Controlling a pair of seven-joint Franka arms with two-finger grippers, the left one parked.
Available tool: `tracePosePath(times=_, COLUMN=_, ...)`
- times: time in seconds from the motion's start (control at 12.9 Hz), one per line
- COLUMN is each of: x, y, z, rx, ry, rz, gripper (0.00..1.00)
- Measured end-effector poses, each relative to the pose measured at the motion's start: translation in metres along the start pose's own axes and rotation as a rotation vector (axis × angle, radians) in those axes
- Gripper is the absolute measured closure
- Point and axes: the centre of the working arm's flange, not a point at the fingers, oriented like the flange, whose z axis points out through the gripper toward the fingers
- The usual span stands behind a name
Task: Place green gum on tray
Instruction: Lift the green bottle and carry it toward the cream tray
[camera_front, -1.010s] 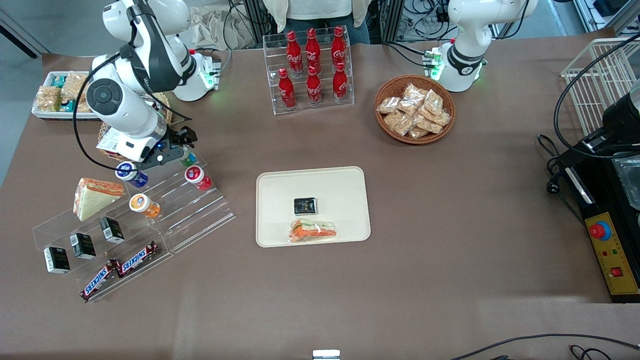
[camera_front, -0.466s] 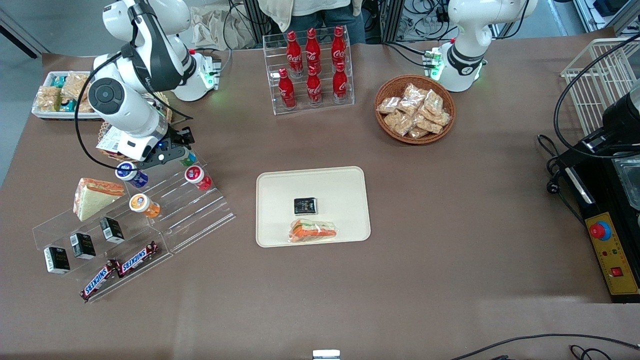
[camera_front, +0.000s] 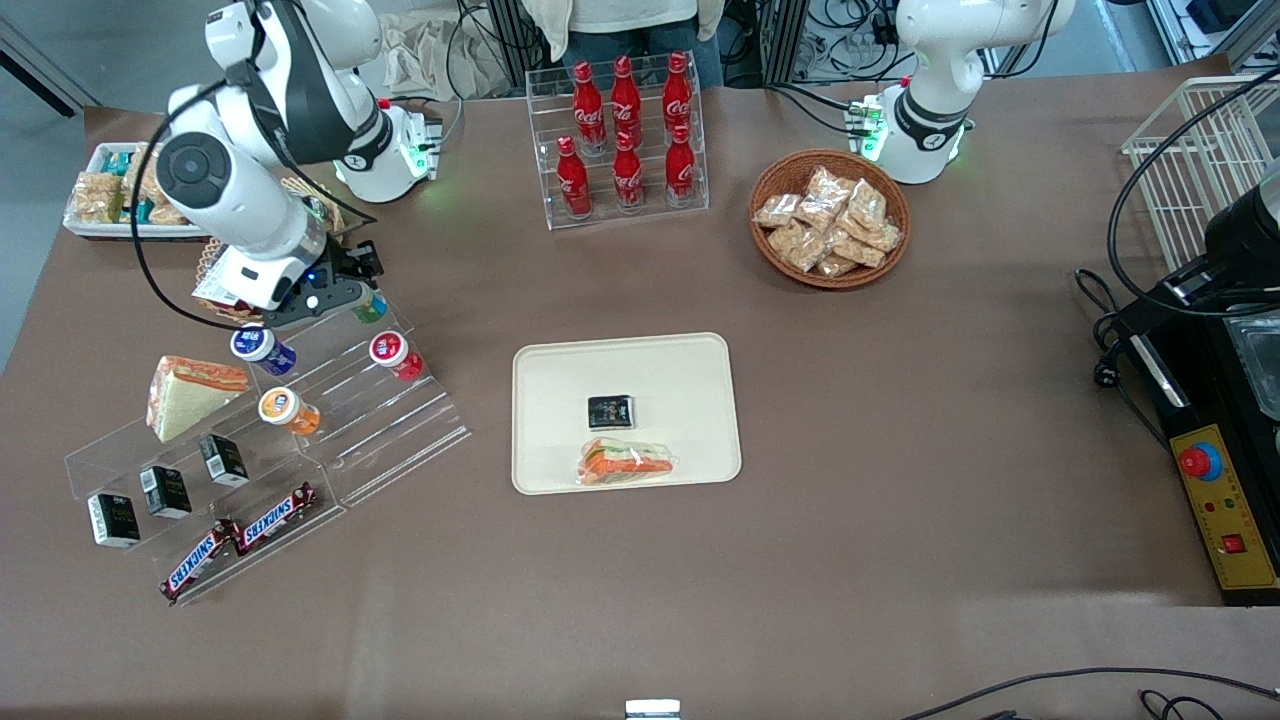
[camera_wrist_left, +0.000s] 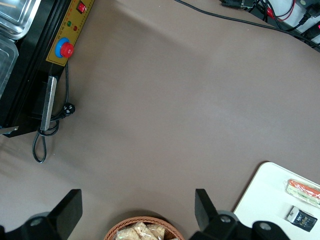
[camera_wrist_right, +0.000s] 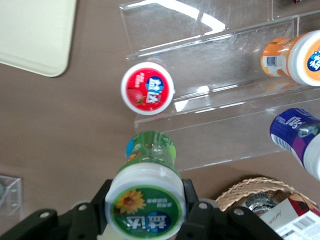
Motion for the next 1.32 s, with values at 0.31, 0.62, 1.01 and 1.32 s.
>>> tracePosePath(times=0.31, x=0.009, y=-0.042, z=-0.031, rx=0.029, ry=0.041, rz=0.071, gripper=0.41)
tracePosePath(times=0.62, x=0.032, y=-0.094, z=-0.036, rx=0.053, ry=0.080, rz=0.190, gripper=0.41)
tracePosePath(times=1.01, x=0.086, y=-0.138, z=0.004, rx=0.101, ry=0.064, rz=0.269, gripper=0.41)
tracePosePath(times=1.32, x=0.126, y=-0.138, z=0.045, rx=0.147, ry=0.028, rz=0.279, gripper=0.41)
